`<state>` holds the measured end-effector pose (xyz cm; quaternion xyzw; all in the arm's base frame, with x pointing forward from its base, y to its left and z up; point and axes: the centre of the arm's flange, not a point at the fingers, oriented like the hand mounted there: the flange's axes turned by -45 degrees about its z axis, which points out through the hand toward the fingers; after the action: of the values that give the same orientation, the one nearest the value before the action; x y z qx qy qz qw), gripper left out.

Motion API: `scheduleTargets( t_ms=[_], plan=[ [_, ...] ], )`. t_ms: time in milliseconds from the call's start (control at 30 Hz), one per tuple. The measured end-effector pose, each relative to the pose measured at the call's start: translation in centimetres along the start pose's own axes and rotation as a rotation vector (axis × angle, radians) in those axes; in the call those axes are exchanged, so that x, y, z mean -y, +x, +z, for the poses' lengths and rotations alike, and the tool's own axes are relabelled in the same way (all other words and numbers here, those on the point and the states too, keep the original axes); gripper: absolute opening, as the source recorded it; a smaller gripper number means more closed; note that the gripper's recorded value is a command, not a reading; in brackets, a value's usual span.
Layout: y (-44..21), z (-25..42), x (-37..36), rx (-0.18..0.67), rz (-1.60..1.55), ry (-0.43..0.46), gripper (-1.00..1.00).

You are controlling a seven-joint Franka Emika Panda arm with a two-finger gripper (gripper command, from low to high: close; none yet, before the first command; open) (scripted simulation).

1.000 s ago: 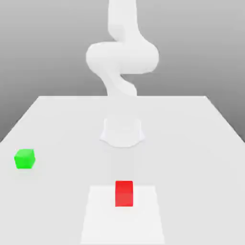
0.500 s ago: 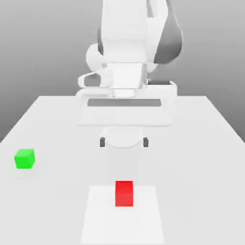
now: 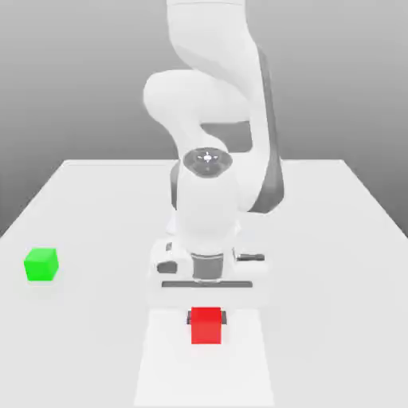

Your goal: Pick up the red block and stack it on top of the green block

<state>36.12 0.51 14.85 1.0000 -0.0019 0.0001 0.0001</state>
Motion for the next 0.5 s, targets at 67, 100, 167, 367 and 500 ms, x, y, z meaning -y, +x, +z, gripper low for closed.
scheduleTargets(
  t_ms=[67, 100, 167, 367, 500],
  plan=[
    [0.0, 0.2, 0.0, 0.000, 0.000, 0.000, -1.00],
    [0.0, -0.4, 0.0, 0.000, 0.001, 0.000, -1.00],
    [0.1, -2.0, 0.0, 0.000, 0.001, 0.000, -1.00],
    [0.0, -6.3, -4.4, -0.001, 0.123, -0.002, -1.00],
    [-1.5, -7.3, -13.1, -0.002, 0.374, -0.005, -1.00]
  ],
)
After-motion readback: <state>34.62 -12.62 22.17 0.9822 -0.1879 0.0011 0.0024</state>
